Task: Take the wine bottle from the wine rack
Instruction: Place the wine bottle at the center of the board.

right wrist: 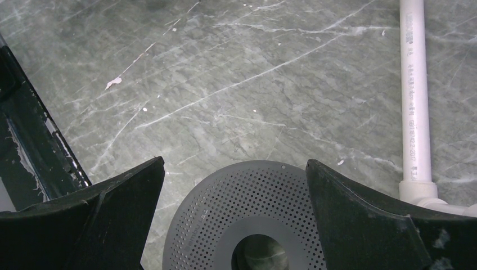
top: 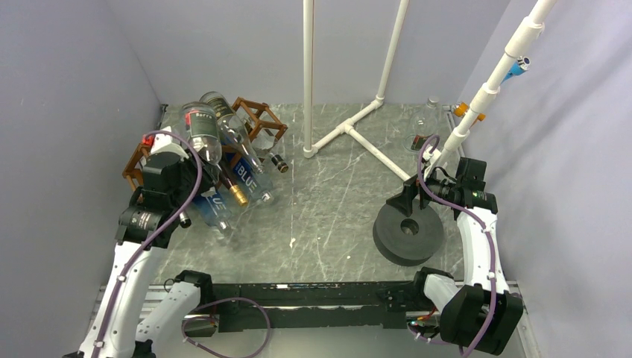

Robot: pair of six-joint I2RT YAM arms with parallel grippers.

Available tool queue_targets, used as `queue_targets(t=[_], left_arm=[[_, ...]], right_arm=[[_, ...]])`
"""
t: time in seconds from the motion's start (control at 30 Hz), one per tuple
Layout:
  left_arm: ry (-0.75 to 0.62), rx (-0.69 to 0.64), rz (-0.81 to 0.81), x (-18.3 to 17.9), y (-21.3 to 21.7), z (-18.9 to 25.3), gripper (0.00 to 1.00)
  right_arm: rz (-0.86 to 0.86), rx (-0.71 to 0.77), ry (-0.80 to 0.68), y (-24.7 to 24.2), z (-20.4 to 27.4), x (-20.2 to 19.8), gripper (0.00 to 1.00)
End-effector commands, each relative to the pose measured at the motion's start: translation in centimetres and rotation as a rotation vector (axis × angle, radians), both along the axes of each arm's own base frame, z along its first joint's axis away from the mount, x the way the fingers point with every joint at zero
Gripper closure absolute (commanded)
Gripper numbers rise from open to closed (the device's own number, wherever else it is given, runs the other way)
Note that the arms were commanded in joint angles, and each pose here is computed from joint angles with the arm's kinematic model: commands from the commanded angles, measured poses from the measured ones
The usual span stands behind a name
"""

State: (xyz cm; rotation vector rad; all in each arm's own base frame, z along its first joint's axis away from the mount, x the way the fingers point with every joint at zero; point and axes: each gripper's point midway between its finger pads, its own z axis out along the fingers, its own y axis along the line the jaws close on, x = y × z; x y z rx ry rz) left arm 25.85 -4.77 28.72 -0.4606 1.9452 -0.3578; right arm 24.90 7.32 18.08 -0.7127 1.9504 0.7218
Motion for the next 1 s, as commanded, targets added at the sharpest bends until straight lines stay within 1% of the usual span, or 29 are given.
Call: queue_targets(t=[0.0,0.43,0.97], left_arm=[[-0.448,-0.094,-0.027,1.3,-1.2,13.3,1.00],[-0.459,-0.138,-0.125,1.7,-4.8,14.1,1.00],[-0.440,-0.192,-0.297,2.0,-11.2,14.2,1.00]], right_arm=[[0.008,-0.019,-0.071,-0.1,1.4,0.9,0.00],[0.006,-0.021,-0.073,-0.2,1.4,0.9,0.00],[0.008,-0.023,-0.074,-0.1,1.4,0.9,0.00]])
